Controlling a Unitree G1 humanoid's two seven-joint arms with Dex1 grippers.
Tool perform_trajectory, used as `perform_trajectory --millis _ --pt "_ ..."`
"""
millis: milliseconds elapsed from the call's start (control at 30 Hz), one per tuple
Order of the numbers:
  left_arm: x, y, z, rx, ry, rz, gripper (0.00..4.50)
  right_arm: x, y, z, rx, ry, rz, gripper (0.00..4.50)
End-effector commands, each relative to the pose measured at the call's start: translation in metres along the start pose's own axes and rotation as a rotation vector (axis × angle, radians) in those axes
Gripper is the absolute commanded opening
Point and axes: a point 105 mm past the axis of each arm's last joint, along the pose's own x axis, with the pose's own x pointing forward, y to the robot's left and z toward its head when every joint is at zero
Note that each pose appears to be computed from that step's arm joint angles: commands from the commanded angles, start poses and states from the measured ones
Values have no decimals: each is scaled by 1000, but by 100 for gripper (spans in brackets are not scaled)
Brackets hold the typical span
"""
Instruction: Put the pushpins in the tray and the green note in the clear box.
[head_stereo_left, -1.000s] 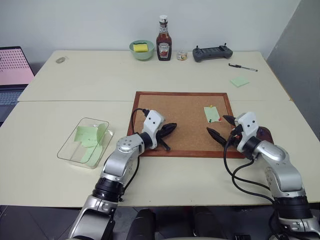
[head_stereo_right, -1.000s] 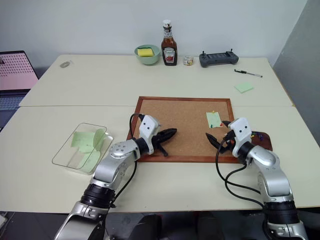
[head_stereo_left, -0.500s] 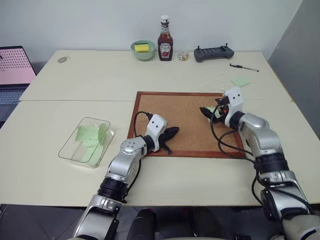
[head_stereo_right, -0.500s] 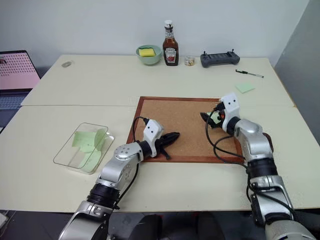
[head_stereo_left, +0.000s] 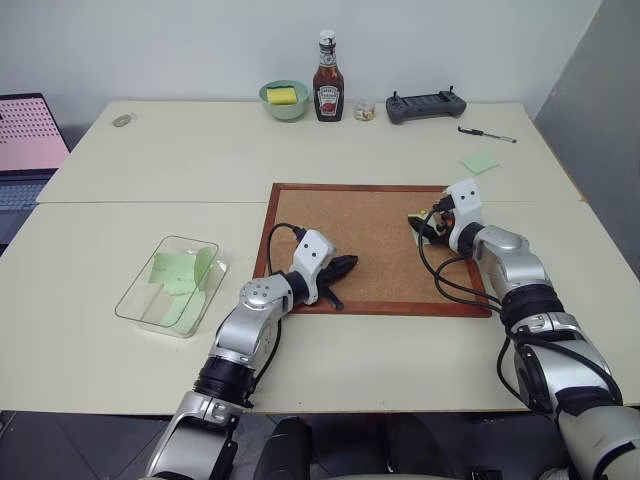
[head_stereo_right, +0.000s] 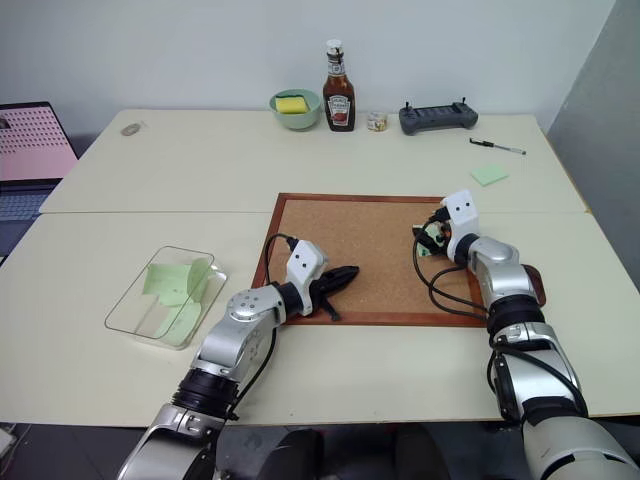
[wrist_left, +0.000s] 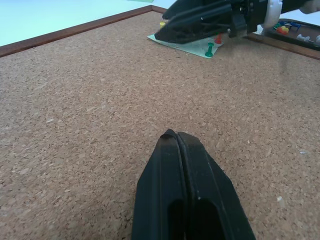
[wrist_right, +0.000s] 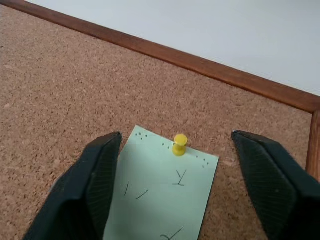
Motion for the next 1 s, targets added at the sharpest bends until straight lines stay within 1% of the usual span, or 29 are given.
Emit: perform_trajectory --millis 33,133,267,367,467,500,867,1000 --pt "2 -7 1 0 -4 -16 0 2 -2 15 -10 -57 -4 273" --pt "2 -8 1 -1 -4 -18 0 3 -1 14 -16 -55 -8 210" --pt "1 -8 1 -2 -2 -18 0 3 -3 15 -15 -64 -17 141" --pt "1 -8 1 -2 1 -20 0 3 -3 17 -18 -73 -20 70" --pt "1 -8 0 -3 3 -21 0 2 -5 20 -21 -86 -26 18" --pt "1 -8 -1 -3 5 -22 0 1 -6 21 -22 -89 -29 6" --pt "2 -11 -3 -8 15 -29 0 -4 -8 26 -18 -120 -28 6" --pt "2 -11 -6 -12 24 -29 0 -6 -7 29 11 -141 -22 6"
